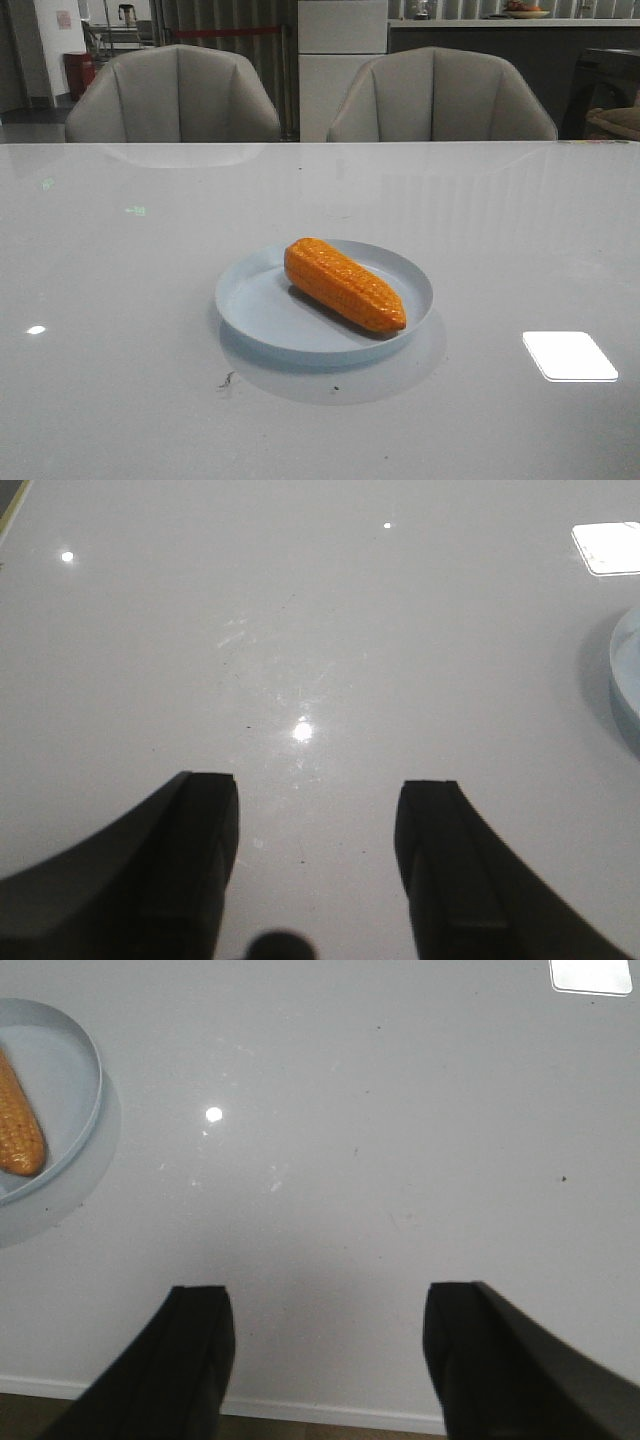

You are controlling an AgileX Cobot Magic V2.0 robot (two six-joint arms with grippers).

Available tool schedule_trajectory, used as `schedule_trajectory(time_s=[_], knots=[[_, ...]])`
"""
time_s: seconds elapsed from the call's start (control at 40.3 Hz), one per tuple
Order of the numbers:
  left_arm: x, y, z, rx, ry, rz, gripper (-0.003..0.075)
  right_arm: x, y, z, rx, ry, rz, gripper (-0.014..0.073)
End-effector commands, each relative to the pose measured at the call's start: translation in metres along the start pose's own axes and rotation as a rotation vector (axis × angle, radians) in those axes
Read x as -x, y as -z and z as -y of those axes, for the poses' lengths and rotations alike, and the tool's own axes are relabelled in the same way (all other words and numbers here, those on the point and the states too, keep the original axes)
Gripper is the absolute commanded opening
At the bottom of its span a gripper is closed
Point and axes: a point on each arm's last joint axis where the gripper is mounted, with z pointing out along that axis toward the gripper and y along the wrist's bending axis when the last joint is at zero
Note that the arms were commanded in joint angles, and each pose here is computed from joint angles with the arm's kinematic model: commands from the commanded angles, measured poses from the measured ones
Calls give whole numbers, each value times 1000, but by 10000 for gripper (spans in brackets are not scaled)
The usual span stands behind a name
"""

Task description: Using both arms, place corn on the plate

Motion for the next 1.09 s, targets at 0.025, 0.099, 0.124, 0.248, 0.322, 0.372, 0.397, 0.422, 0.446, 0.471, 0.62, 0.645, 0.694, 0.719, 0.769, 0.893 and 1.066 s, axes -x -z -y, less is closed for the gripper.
schedule_trajectory(time_s=[0.025,0.099,0.124,0.248,0.322,0.372,0.397,0.422,0.446,0.471,0.62,0.645,0.694,0.719,0.769,0.893,1.066], knots=[[16,9,-1,10,18,141,308,12,6,1,-10,-3,86,520],[17,11,-1,6,27,160,212,12,6,1,-10,-3,86,520],[17,12,0,5,29,164,171,12,6,1,-10,-3,86,520],[18,16,-1,9,31,206,97,12,6,1,-10,-3,86,520],[18,19,-1,21,32,268,97,12,6,1,-10,-3,86,520],[18,20,-1,30,37,324,97,12,6,1,-10,-3,86,520],[17,22,-1,36,43,370,97,12,6,1,-10,-3,86,520],[16,23,-1,41,48,409,97,12,6,1,-10,-3,86,520],[14,24,-2,51,52,462,97,12,6,1,-10,-3,86,520],[12,25,-2,58,56,503,97,12,6,1,-10,-3,86,520],[-10,32,-1,98,80,725,97,12,6,1,-10,-3,86,520],[-15,32,-1,105,81,756,97,12,6,1,-10,-3,86,520],[-25,32,-1,115,82,797,97,12,6,1,-10,-3,86,520],[-29,31,0,119,83,812,97,12,6,1,-10,-3,86,520],[-38,30,0,126,83,840,97,12,6,1,-10,-3,86,520],[-58,23,2,133,83,862,97,12,6,1,-10,-3,86,520],[-81,11,4,132,83,845,96,12,6,1,-10,-3,86,520]])
